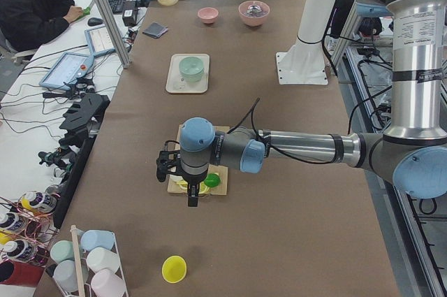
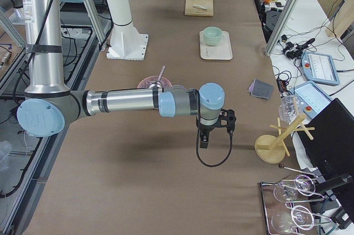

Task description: Stack pink bowl on green and place spoon

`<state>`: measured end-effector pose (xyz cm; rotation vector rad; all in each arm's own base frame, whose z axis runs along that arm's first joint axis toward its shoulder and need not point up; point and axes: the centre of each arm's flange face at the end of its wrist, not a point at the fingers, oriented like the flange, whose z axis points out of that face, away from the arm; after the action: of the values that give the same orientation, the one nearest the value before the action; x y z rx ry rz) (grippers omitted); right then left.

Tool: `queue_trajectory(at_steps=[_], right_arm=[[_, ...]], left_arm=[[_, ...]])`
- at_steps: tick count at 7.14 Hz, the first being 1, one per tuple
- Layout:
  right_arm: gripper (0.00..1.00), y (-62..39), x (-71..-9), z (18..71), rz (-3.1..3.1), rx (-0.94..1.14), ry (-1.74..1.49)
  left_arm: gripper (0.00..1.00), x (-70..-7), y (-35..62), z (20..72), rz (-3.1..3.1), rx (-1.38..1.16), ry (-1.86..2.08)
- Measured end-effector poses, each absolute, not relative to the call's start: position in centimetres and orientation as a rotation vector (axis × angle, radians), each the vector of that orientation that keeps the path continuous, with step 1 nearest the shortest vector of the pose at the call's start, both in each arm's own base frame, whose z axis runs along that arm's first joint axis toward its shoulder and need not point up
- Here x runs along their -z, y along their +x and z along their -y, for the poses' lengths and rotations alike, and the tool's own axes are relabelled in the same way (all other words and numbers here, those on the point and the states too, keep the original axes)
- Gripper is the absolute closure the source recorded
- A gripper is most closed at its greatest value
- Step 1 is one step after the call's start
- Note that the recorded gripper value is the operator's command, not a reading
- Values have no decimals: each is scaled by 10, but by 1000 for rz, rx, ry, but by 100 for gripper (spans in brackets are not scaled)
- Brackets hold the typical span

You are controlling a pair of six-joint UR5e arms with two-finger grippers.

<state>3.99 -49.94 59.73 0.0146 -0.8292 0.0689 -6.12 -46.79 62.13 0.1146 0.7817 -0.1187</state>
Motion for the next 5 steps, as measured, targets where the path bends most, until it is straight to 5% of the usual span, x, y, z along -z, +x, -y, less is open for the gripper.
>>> queue_trajectory(at_steps=[5], right_arm=[[0, 39, -575, 508, 834, -39, 73]], left_arm=[[2, -586, -57, 495, -791, 71, 206]])
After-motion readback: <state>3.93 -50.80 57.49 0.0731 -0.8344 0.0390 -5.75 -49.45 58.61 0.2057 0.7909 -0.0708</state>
